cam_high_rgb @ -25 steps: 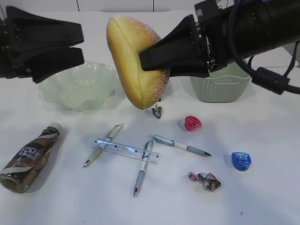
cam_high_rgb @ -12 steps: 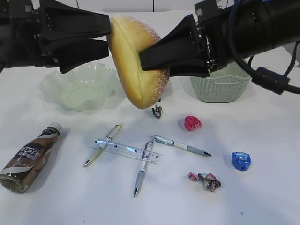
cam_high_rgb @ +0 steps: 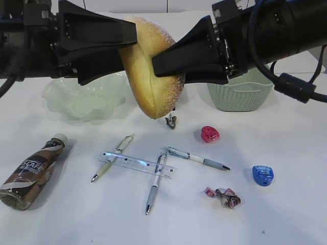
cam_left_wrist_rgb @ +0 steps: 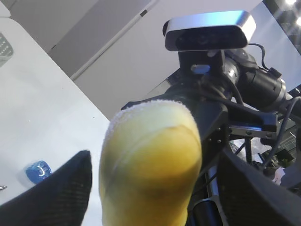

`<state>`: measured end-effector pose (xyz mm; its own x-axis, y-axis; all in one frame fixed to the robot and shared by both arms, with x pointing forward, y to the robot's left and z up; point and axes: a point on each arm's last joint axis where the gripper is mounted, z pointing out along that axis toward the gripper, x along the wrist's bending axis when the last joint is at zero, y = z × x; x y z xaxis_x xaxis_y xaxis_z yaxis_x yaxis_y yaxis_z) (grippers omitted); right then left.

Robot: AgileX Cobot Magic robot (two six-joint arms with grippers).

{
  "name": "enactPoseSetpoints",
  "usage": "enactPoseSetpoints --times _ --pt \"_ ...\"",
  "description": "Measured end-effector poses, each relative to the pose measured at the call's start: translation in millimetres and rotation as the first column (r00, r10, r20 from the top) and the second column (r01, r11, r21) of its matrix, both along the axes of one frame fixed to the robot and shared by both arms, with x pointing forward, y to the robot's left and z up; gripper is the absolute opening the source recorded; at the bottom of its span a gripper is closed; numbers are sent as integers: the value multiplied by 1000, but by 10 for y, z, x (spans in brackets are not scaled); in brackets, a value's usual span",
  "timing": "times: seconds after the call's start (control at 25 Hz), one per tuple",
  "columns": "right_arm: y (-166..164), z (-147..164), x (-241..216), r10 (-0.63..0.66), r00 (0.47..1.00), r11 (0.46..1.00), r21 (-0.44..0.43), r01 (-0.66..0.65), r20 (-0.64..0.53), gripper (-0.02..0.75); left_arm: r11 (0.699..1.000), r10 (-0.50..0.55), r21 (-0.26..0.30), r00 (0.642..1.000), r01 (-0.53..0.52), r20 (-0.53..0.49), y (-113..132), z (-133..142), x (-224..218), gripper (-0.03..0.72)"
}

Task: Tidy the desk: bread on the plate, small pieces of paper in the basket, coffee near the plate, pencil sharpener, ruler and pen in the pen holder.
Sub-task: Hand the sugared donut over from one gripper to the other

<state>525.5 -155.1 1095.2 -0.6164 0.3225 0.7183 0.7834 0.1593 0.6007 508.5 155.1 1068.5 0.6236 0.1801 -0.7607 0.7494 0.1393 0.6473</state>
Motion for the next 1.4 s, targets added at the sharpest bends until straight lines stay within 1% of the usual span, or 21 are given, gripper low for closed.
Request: enactPoseSetpoints --times 0.44,0.6,0.72,1.0,1.16,1.28,1.4 --pt "0 0 0 0 1000 1000 0 0 0 286 1000 0 0 1000 0 -1 -1 -4 2 588" --pt "0 0 0 0 1000 1000 0 0 0 284 1000 -7 -5 1000 7 24 -27 65 22 588" --pt "1 3 3 -3 1000 1000 4 3 0 284 1000 -21 -7 999 21 39 -82 103 59 588" --pt "1 4 1 -2 1000 1000 4 2 -1 283 997 -79 -2 997 79 1 -306 -17 152 588" --pt "1 4 1 -1 1000 1000 4 1 0 283 997 -82 -2 997 82 7 -336 -7 182 588" --pt "1 4 1 -1 1000 1000 4 1 2 283 997 -74 3 997 74 8 -336 -6 191 565" --pt "1 4 1 1 1000 1000 4 -1 6 282 998 -61 10 998 61 7 -333 -12 202 507"
